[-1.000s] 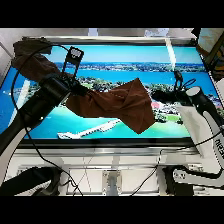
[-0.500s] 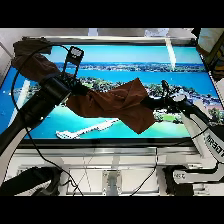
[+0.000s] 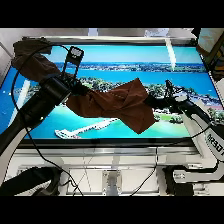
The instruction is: Fold the shirts.
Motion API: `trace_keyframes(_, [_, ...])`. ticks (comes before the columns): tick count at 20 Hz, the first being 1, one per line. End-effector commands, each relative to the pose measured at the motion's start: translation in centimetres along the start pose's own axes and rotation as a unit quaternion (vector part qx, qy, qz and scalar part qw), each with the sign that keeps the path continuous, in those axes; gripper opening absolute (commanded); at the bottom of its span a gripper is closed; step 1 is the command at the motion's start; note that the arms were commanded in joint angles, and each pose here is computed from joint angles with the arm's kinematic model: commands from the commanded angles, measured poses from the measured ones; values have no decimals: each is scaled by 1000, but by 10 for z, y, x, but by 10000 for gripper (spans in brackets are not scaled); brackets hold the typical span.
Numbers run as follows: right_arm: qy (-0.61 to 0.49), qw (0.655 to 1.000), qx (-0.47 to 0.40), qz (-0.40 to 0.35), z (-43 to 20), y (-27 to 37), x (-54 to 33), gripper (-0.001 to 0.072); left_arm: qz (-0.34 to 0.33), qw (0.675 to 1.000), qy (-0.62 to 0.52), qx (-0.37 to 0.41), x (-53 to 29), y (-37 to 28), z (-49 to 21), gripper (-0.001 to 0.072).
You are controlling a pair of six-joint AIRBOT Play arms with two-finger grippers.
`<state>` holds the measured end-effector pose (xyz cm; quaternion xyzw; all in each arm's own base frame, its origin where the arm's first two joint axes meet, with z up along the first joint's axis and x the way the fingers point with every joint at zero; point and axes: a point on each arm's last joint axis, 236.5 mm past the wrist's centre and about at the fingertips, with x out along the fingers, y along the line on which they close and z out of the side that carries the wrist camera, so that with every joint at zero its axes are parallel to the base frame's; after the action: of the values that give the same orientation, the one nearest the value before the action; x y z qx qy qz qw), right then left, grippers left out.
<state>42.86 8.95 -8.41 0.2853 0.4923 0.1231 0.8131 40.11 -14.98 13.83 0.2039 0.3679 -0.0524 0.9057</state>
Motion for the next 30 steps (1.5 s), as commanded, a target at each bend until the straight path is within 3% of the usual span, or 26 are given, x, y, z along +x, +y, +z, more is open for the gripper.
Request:
trace_keyframes(1, [-8,1000,4,-6,4,-5,1,339,0,1000,0,0,0,0,0,19])
trace_keyframes(13, [5,1000,27,10,-8,6,20,337,2,1000,-1,1,0,1,0,19])
trace_keyframes(16, [1,999,31,14,-6,8,20,287,7,1000,-2,4,0,3,1,19])
trace_keyframes(17, [-2,999,30,12,-5,7,20,118,8,1000,-3,5,0,4,1,18])
trace_keyframes(18, [-5,1000,22,11,-4,6,20,30,8,1000,-3,5,0,4,1,18])
trace_keyframes(22, [-11,1000,23,16,0,10,17,28,11,1000,-4,6,0,5,2,19])
trace_keyframes(25, [-38,999,-4,24,16,27,-3,27,53,998,-17,27,-1,26,9,18])
trace_keyframes(30, [-174,978,-100,54,101,92,-122,25,93,993,-69,21,-27,55,48,18])
